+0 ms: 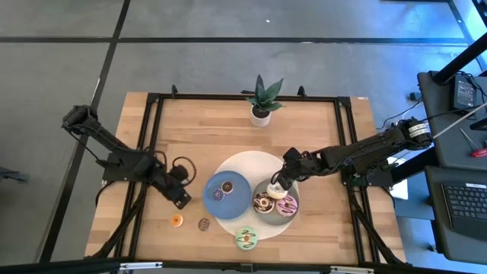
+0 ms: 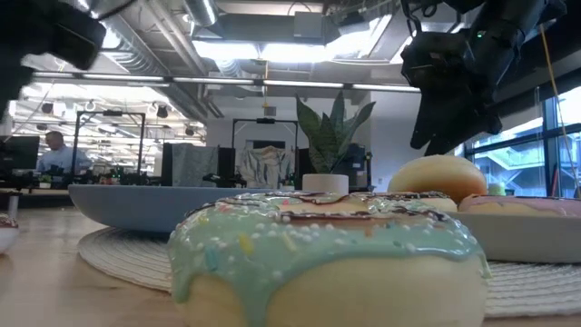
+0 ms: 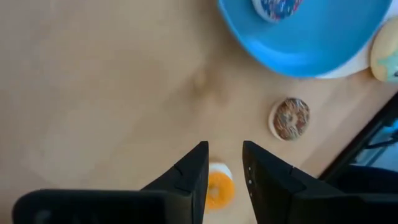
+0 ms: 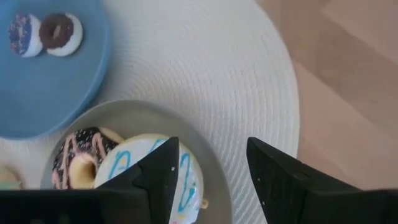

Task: Pick & Place donuts
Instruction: Put the small yellow donut on the blue plate

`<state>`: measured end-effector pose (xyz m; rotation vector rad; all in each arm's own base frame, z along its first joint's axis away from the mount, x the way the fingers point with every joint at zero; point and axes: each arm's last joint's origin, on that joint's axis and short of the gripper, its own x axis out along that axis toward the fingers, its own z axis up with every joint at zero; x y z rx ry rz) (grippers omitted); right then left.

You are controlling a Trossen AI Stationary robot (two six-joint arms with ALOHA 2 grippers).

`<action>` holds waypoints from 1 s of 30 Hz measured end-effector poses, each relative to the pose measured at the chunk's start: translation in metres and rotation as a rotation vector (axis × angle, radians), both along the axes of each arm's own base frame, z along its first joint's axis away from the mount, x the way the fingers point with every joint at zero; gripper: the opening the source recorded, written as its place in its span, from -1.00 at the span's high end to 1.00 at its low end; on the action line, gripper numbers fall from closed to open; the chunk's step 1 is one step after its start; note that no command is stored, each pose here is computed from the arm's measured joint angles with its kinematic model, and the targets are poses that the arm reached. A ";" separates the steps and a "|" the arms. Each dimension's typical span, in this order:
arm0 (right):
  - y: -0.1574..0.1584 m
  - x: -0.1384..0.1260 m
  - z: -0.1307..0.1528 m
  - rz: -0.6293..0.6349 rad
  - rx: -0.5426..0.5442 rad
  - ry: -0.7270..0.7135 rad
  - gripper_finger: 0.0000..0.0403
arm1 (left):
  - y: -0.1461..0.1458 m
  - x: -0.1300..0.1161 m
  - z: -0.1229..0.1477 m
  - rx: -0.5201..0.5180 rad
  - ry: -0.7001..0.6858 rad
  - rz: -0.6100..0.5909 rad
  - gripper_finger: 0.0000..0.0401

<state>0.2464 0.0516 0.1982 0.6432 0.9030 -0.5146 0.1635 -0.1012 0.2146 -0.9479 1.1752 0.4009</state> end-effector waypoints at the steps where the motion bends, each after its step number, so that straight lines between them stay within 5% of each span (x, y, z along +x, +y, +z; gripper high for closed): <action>1: 0.000 0.000 0.000 -0.004 -0.008 -0.001 0.05 | -0.004 -0.002 0.000 -0.016 0.001 0.019 0.54; 13: -0.003 0.000 0.001 -0.048 -0.091 -0.020 0.05 | -0.043 -0.012 0.011 -0.043 -0.271 0.053 0.51; 19: -0.005 0.001 0.001 -0.056 -0.091 -0.020 0.05 | -0.046 -0.022 -0.003 -0.065 -0.061 0.139 0.53; 30: -0.007 0.001 0.001 -0.066 -0.091 -0.020 0.05 | -0.072 -0.016 -0.055 0.019 0.231 0.104 0.53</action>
